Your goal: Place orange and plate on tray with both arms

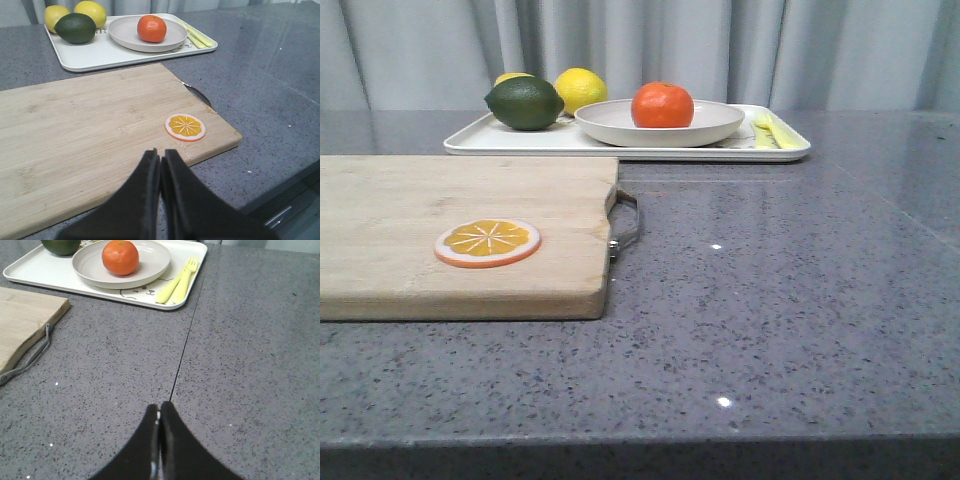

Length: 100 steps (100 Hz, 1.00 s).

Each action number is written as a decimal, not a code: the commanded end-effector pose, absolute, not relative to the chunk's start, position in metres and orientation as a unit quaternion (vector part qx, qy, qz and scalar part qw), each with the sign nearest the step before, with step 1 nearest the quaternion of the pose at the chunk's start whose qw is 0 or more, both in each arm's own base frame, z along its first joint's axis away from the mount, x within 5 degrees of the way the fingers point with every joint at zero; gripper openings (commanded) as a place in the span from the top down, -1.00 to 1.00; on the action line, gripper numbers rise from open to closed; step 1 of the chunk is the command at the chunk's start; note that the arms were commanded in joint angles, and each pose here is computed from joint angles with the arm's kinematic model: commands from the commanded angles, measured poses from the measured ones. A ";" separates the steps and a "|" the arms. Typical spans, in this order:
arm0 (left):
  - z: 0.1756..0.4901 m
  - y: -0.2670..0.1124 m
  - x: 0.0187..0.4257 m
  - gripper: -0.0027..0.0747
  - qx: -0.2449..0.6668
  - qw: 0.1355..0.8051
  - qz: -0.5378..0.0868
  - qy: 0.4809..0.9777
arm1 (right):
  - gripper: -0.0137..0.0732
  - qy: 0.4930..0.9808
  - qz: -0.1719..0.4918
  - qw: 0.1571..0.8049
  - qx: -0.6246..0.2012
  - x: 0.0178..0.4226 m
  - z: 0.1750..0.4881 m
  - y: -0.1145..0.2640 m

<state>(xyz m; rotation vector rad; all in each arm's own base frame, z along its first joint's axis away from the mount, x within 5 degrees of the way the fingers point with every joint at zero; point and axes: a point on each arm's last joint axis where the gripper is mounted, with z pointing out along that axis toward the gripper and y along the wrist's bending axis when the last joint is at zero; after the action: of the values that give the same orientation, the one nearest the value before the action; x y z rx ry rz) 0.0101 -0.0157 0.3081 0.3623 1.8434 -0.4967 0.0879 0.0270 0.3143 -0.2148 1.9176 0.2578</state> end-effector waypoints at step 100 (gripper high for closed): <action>0.269 -0.003 0.056 0.98 -0.031 0.764 -0.076 0.640 | 0.84 0.789 0.108 0.599 -0.088 0.090 0.328 0.026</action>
<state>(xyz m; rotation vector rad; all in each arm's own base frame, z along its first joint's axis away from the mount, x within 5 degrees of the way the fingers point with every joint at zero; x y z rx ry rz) 0.0548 -0.0052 0.2621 -0.0328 1.5175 -0.1712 0.0879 0.0270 0.3143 -0.2148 1.9176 0.2578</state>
